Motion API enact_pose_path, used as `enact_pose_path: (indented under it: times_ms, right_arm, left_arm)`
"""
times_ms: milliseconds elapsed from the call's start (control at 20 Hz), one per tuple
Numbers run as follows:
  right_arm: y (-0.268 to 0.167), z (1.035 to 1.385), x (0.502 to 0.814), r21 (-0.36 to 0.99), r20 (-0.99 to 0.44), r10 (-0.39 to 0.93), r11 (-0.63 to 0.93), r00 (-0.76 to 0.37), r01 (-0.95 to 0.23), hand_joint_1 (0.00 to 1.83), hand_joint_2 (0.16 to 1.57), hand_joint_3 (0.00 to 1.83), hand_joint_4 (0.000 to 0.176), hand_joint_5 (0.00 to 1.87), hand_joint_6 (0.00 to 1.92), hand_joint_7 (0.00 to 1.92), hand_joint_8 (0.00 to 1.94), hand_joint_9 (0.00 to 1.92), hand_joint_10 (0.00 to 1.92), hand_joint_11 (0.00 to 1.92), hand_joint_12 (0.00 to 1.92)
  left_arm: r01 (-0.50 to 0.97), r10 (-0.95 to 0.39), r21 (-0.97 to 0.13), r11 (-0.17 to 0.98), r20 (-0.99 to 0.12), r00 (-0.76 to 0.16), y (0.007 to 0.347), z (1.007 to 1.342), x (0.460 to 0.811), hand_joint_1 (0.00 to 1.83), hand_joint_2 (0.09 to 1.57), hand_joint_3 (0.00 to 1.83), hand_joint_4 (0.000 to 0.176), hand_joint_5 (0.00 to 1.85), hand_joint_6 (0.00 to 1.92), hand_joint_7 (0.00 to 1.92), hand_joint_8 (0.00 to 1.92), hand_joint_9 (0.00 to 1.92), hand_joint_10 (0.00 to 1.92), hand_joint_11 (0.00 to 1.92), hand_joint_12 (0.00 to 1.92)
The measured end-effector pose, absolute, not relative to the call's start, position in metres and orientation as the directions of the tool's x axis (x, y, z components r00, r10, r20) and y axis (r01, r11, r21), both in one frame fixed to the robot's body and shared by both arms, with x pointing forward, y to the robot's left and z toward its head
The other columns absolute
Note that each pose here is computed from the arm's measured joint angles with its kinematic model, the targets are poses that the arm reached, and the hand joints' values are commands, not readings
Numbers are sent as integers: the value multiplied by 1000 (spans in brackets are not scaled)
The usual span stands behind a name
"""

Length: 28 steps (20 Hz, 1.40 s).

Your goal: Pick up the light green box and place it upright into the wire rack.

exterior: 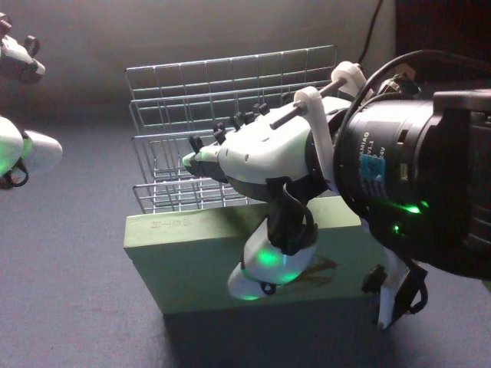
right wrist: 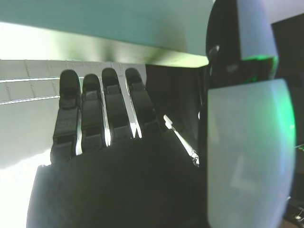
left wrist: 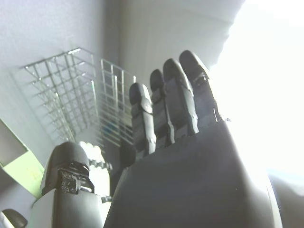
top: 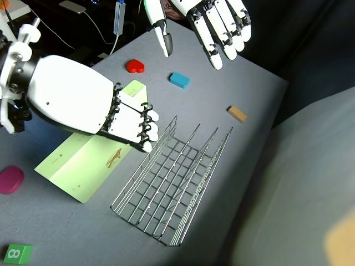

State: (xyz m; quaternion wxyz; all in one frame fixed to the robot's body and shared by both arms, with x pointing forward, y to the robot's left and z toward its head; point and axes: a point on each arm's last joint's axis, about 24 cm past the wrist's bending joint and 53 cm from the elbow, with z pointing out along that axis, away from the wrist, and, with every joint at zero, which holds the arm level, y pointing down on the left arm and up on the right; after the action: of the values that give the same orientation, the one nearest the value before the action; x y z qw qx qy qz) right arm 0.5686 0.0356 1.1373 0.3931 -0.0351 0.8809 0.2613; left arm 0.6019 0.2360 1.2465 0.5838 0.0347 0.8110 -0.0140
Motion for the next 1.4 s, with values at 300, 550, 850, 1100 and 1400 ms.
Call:
enact_pose_path:
  times_ms: [300,550,850,1100,1400]
  right_arm:
    - [33,1128,569,427,-702,137,866,-698,-260,1014,1039,8,0,517,25,590,14,537,39,156,1179]
    - [32,1129,572,423,-708,136,867,-693,-263,1184,1141,0,0,813,964,1001,782,959,204,557,1282]
    - [27,1137,577,425,-719,148,867,-680,-260,1361,1168,0,0,787,1064,900,1173,835,1416,780,1515]
    - [19,1161,580,461,-717,196,853,-669,-245,1358,1173,0,0,786,1074,918,1164,785,1457,745,1543]
    - [17,1220,590,519,-740,270,811,-616,-269,1356,1178,1,0,779,1088,901,1177,779,1475,715,1556]
  left_arm:
    - [71,40,19,997,-948,-316,236,1247,602,148,1215,2,45,355,2,278,2,253,3,0,637]
    - [69,40,19,997,-949,-312,237,1247,602,150,1216,1,46,356,2,287,4,266,5,0,664]
    - [66,32,12,998,-950,-309,237,1248,602,153,1218,1,46,352,2,297,5,271,5,0,671]
    - [60,25,7,998,-950,-312,238,1248,602,161,1220,1,47,357,2,299,2,272,3,0,686]
    - [56,25,8,998,-949,-314,239,1247,602,162,1221,1,47,351,0,300,2,262,0,0,693]
